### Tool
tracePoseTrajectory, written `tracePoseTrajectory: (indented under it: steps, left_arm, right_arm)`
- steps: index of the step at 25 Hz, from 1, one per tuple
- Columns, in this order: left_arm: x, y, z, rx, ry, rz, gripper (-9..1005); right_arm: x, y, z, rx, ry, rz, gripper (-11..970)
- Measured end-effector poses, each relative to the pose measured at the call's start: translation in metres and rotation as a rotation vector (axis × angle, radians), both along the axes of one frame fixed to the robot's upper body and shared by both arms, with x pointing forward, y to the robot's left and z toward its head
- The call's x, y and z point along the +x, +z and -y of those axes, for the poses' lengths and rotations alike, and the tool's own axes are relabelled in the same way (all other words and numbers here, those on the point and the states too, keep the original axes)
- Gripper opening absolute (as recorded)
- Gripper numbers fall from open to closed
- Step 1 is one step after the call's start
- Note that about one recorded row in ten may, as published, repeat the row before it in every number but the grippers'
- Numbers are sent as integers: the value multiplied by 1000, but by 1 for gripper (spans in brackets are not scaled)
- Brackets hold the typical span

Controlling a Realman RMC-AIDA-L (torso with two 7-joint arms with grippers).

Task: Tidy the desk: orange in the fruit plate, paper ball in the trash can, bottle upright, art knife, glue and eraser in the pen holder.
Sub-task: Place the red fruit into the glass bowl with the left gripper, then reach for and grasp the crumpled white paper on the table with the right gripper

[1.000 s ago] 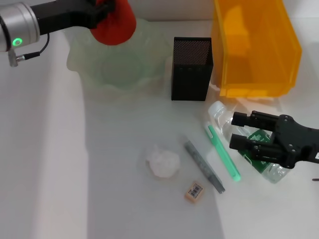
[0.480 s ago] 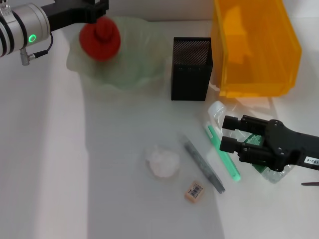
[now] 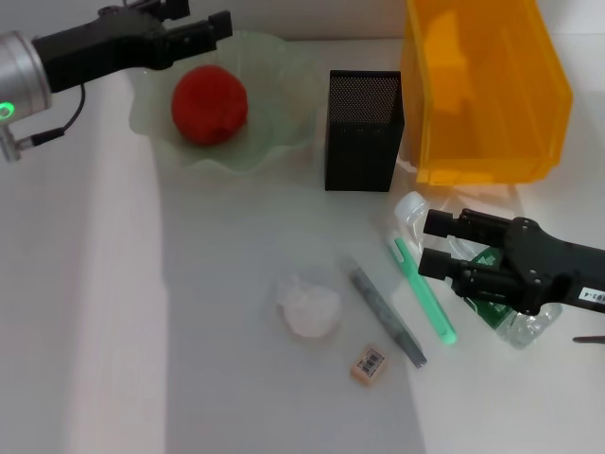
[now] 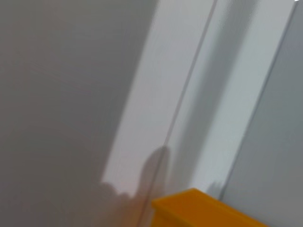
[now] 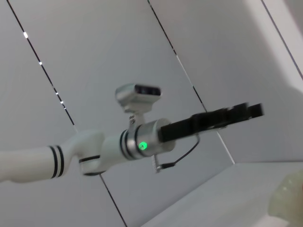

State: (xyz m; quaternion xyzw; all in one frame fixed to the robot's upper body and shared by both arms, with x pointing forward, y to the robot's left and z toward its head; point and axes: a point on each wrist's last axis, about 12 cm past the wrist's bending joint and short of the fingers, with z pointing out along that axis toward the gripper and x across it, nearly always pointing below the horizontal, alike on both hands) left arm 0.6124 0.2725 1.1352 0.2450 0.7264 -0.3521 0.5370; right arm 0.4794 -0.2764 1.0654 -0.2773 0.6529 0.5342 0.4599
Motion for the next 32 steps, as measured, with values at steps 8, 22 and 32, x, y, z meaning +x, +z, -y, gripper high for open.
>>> tracePoseTrajectory:
  steps: [8, 22, 32]
  left_arm:
    - [-95, -14, -63, -14, -298, -13, 846]
    - [-140, -36, -92, 57, -344, -173, 846]
    - [-137, -36, -94, 104, -373, -208, 846]
  right_arm:
    - [31, 53, 33, -42, -17, 4, 709]
    - [87, 192, -72, -932, 242, -8, 708]
    - [101, 150, -155, -1162, 424, -11, 708]
